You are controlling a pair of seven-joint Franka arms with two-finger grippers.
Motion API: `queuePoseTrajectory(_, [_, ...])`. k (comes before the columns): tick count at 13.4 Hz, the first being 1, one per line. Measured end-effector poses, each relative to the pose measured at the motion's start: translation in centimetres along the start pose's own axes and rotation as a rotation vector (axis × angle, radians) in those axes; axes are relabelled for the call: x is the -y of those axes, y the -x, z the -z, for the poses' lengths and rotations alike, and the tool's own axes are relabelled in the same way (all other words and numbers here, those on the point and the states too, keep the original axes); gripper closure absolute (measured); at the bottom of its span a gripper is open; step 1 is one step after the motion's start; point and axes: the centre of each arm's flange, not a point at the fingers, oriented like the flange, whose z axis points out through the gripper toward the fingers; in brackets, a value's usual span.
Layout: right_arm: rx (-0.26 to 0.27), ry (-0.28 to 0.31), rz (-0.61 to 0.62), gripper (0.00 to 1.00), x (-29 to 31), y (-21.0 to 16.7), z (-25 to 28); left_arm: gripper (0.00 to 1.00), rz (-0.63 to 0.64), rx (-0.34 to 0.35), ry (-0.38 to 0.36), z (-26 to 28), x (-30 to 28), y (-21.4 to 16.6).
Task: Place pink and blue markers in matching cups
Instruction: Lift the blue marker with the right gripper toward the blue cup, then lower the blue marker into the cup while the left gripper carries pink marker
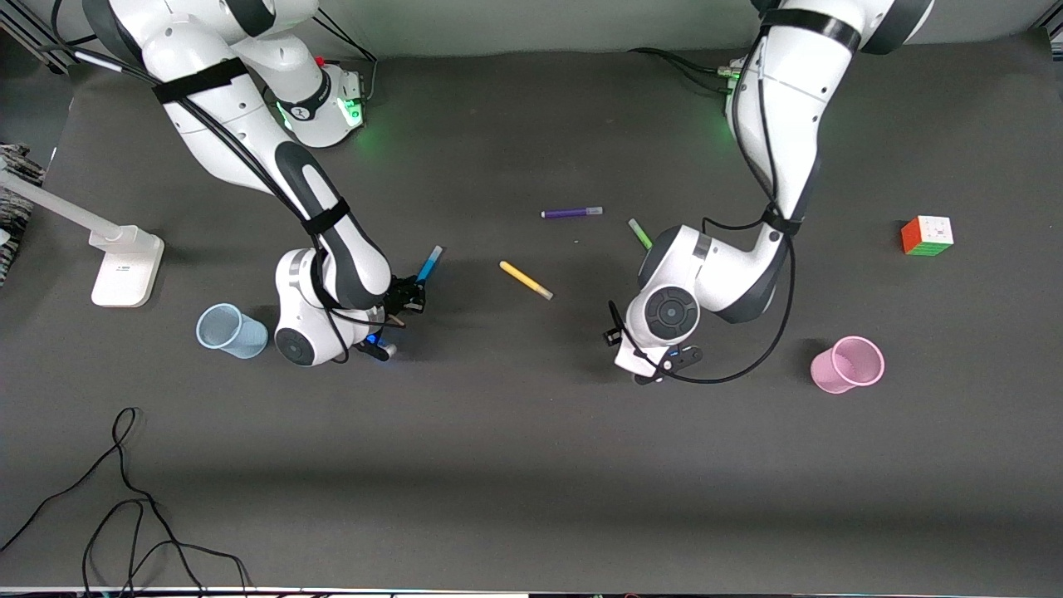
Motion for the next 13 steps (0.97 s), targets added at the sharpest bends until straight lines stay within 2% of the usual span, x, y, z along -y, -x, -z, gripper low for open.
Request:
queuePoseTrajectory(1, [-0.005, -0.006, 0.007, 0.83, -0.1, 0.7, 1.8, 0.30, 0.000, 0.000, 0.000, -0.4, -0.1, 0.0])
queuePoseTrajectory(2, [-0.024, -0.008, 0.015, 0.83, -0.7, 1.4, 4.2, 0.30, 0.001, -0.002, 0.002, -0.7, -0.2, 0.0])
queuePoseTrajectory(3, [-0.058, -0.001, 0.024, 0.83, -1.5, 2.2, 6.8, 0.38, 0.003, -0.005, 0.006, -1.0, -0.2, -0.1])
queuePoseTrajectory(5, [-0.168, 0.036, 0.047, 0.83, -3.5, 4.0, 12.4, 0.61, 0.004, -0.013, 0.024, -0.9, -0.4, 0.0])
queuePoseTrajectory(6, [-0.235, 0.060, 0.062, 0.83, -4.6, 5.0, 15.2, 0.61, 0.006, -0.013, 0.024, -0.9, -0.4, 0.0])
queuePoseTrajectory(7, [-0.297, 0.074, 0.084, 0.83, -5.9, 5.9, 17.9, 0.66, 0.008, -0.012, 0.025, -0.9, -0.4, 0.0])
queuePoseTrajectory(9, [-0.394, 0.063, 0.152, 0.83, -9.3, 7.5, 23.2, 0.83, 0.015, -0.011, 0.024, -0.6, -0.3, 0.0])
queuePoseTrajectory(10, [-0.445, 0.074, 0.193, 0.83, -11.4, 7.8, 25.4, 0.83, 0.027, -0.008, 0.020, -0.5, -0.2, -0.1])
queuePoseTrajectory(13, [-0.650, 0.171, 0.317, 0.83, -15.4, 8.3, 29.9, 0.83, 0.049, 0.028, -0.022, 2.6, 1.0, -0.5])
